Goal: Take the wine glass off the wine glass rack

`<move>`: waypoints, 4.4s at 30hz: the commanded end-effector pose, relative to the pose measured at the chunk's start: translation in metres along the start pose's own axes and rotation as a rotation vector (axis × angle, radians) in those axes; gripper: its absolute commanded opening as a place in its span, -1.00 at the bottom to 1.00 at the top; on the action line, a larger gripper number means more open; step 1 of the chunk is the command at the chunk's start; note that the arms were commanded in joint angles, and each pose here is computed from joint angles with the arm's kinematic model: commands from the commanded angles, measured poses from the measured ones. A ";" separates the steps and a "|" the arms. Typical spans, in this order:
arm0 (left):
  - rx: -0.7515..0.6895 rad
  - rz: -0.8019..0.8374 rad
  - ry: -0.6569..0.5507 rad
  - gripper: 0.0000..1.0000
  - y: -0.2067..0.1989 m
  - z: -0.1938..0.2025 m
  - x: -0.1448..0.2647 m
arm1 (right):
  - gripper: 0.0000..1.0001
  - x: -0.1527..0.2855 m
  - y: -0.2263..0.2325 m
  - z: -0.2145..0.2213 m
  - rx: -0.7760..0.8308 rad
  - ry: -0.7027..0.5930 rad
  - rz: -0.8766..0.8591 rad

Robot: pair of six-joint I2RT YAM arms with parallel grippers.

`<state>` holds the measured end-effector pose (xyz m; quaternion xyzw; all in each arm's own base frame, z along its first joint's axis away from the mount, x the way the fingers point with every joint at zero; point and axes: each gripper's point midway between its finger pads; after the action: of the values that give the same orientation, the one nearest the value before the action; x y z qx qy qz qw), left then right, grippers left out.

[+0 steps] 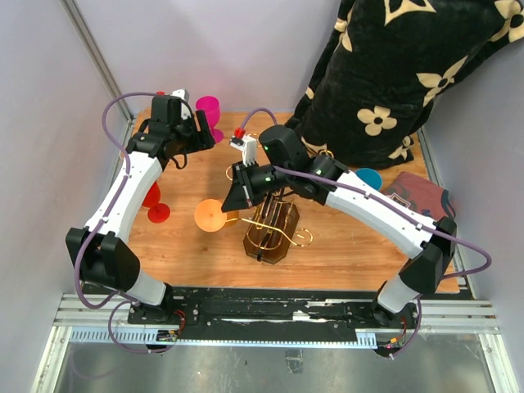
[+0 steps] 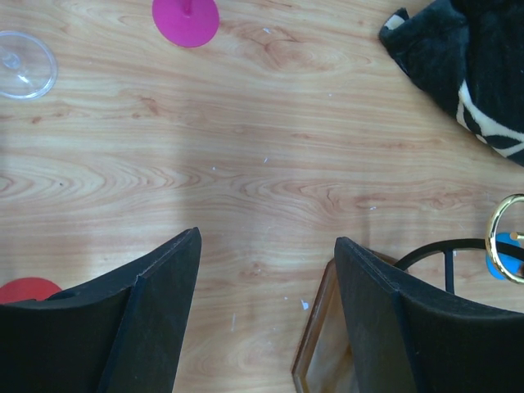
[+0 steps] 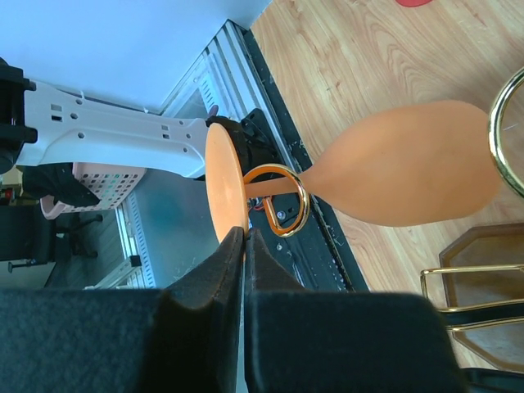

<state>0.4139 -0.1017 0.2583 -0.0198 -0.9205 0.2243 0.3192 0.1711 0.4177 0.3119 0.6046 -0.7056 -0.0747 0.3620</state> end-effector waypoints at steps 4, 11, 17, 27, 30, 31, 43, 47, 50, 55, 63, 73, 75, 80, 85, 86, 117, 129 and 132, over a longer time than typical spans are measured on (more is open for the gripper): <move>-0.019 0.002 -0.032 0.44 0.001 -0.008 0.014 | -0.99 0.012 0.017 -0.001 -0.021 -0.032 -0.076; -0.022 -0.002 -0.034 0.44 0.001 -0.008 0.015 | -0.98 0.019 0.018 -0.001 -0.039 -0.030 -0.082; -0.027 -0.012 -0.026 0.45 0.005 -0.004 0.013 | -0.57 0.000 0.012 0.001 -0.070 -0.008 -0.108; -0.028 -0.011 -0.030 0.44 0.005 -0.007 0.015 | -0.36 -0.012 0.010 -0.002 -0.075 0.007 -0.109; -0.025 -0.009 -0.027 0.45 0.005 -0.005 0.014 | -0.30 -0.012 0.010 -0.004 -0.078 0.003 -0.104; -0.024 -0.006 -0.028 0.45 0.005 -0.006 0.014 | -0.30 -0.013 0.010 -0.004 -0.078 0.000 -0.099; -0.022 0.003 -0.024 0.45 0.003 -0.005 0.015 | -0.99 -0.008 0.012 0.001 -0.101 0.018 -0.105; -0.019 0.005 -0.018 0.45 0.003 -0.003 0.014 | -0.99 -0.002 0.021 0.006 -0.113 0.036 -0.142; -0.020 0.004 -0.016 0.45 0.003 -0.003 0.014 | -0.99 0.005 0.022 0.012 -0.125 0.046 -0.142; -0.021 -0.002 -0.021 0.45 0.004 -0.004 0.014 | -0.99 0.025 0.020 0.025 -0.130 0.048 -0.109; -0.009 0.018 -0.016 0.45 0.000 -0.003 0.015 | -0.99 0.050 -0.014 0.015 -0.156 -0.021 -0.033; -0.030 -0.005 -0.030 0.45 0.004 -0.007 0.020 | -0.99 0.030 -0.007 -0.037 -0.129 -0.084 -0.152; -0.033 -0.014 -0.034 0.46 0.006 -0.008 0.020 | -0.99 0.024 0.001 -0.046 -0.115 -0.090 -0.191; -0.010 -0.034 -0.047 0.47 0.013 -0.014 0.023 | -0.99 0.018 0.051 -0.052 -0.018 -0.067 -0.300; 0.023 -0.029 -0.069 0.48 0.020 -0.024 0.029 | -0.99 0.028 0.102 -0.031 0.168 -0.006 -0.300; 0.024 -0.029 -0.071 0.48 0.021 -0.025 0.030 | -0.99 0.031 0.108 -0.024 0.207 0.012 -0.279; 0.158 -0.064 -0.143 0.48 0.062 -0.042 0.046 | -0.99 -0.093 -0.037 0.137 1.367 0.344 0.821; 0.180 -0.054 -0.142 0.49 0.063 -0.042 0.047 | -0.99 -0.151 -0.101 0.184 1.532 0.407 0.980; 0.181 -0.048 -0.137 0.49 0.063 -0.041 0.046 | -0.99 -0.160 -0.120 0.184 1.535 0.402 1.029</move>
<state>0.3964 -0.0195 0.2762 0.0598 -0.9133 0.2915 0.2782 0.1336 0.4638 0.0467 0.3427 -0.6414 0.6864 -0.0088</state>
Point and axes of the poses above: each gripper's point midway between its finger pads, its own x axis back along the fingers, its own y axis along the line the jaws close on, z = x × y, and after that the axes turned 10 degrees about x, right-handed
